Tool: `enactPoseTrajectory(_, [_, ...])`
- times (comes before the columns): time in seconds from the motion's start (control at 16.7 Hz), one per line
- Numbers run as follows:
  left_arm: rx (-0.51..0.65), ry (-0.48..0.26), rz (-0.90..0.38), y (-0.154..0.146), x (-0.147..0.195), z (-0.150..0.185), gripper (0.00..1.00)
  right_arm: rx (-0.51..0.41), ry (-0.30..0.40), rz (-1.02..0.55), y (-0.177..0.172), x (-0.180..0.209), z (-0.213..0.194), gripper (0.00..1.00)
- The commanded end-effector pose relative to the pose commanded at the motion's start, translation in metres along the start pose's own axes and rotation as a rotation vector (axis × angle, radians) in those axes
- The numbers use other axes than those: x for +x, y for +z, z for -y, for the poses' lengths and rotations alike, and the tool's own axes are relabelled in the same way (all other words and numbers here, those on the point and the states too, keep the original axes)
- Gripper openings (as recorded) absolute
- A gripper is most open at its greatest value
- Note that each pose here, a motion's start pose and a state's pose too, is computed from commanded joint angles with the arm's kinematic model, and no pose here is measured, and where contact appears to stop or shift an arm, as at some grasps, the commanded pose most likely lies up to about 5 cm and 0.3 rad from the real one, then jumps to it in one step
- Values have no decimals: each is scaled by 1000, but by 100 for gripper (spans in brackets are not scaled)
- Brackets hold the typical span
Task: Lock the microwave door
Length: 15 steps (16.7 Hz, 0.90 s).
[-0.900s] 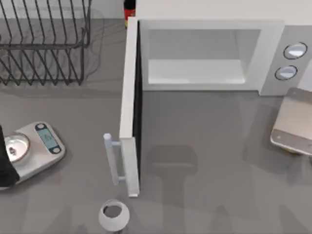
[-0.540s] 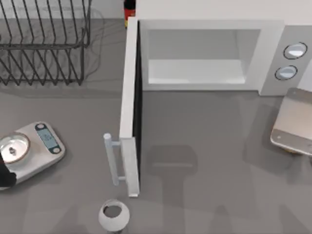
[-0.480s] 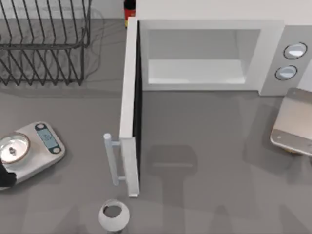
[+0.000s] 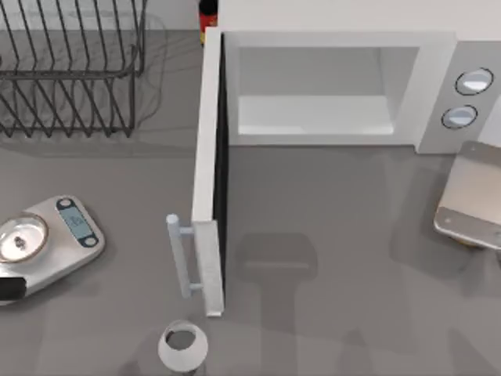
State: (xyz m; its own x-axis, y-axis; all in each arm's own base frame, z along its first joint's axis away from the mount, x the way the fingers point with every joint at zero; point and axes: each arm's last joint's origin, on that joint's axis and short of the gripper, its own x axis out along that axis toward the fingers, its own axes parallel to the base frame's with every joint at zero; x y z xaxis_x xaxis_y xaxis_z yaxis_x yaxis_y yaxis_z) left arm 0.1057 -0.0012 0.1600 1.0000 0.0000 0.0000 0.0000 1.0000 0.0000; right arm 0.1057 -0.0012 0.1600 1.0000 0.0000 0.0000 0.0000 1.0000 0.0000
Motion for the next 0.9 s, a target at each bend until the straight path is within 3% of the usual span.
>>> enactPoseTrajectory(0.54, [0, 0, 1, 1, 0, 0, 0, 0, 0, 0, 0, 0, 0, 100])
enactPoseTrajectory(0.9, [0, 0, -1, 21, 7, 5, 0, 0, 0, 0, 0, 0, 0, 100])
